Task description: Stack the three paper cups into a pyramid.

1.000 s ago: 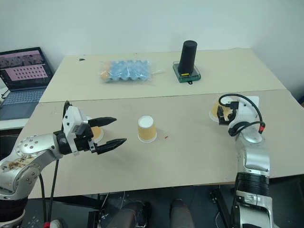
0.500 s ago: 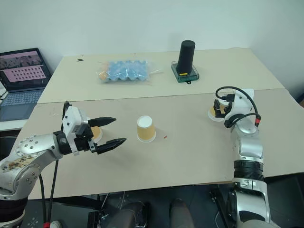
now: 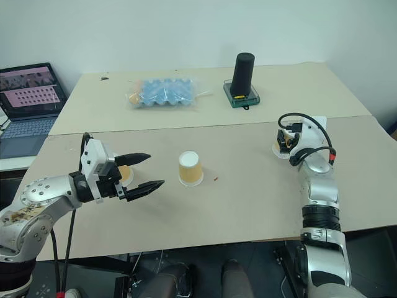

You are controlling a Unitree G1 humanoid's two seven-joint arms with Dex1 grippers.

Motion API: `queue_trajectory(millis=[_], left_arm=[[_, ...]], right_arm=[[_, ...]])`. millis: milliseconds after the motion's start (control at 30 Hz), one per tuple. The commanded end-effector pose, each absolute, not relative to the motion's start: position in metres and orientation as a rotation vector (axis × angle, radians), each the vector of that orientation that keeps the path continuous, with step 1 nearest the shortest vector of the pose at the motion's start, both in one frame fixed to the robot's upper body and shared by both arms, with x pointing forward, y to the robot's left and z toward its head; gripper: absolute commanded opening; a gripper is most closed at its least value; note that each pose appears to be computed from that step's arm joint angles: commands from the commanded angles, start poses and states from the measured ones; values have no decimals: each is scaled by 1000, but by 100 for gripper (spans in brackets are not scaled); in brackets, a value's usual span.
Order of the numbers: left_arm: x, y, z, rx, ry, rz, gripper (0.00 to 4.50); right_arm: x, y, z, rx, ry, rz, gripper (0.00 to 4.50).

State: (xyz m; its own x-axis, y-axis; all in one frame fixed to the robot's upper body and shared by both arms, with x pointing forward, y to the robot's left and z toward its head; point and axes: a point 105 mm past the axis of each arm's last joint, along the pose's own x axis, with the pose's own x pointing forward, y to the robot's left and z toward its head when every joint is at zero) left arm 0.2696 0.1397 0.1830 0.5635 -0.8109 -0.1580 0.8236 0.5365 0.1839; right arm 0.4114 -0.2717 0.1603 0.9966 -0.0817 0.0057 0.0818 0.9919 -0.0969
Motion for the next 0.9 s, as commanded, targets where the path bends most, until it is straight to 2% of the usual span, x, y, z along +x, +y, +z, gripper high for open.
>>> queue_trajectory(millis=[33, 200, 300, 367, 433, 500, 567, 633, 800, 900], left_arm=[[268, 142, 190, 269, 29, -962, 450], [268, 141, 189, 267, 32, -967, 450], [268, 140, 188, 266, 35, -969, 450], [268, 140, 188, 266, 35, -971, 450], [268, 139, 188, 266, 34, -973, 450], [268, 138, 188, 262, 35, -976, 450], [268, 137, 187, 257, 36, -980, 450], [268, 137, 187, 255, 36, -984, 450], [268, 136, 189, 253, 33, -985, 450], [266, 136, 190, 253, 31, -986, 450]], right_arm=[[413, -267, 184, -104, -85, -60, 274], [410, -267, 192, -114, -111, -58, 274], [403, -257, 212, -92, -184, 24, 274], [387, -220, 231, -95, -231, 292, 274], [375, -200, 239, -86, -241, 440, 274], [354, -172, 245, -56, -247, 664, 274], [330, -142, 233, -91, -188, 912, 274], [319, -131, 220, -129, -127, 1018, 274], [326, -125, 188, -236, -9, 1091, 274], [334, -126, 187, -233, -22, 1080, 274]])
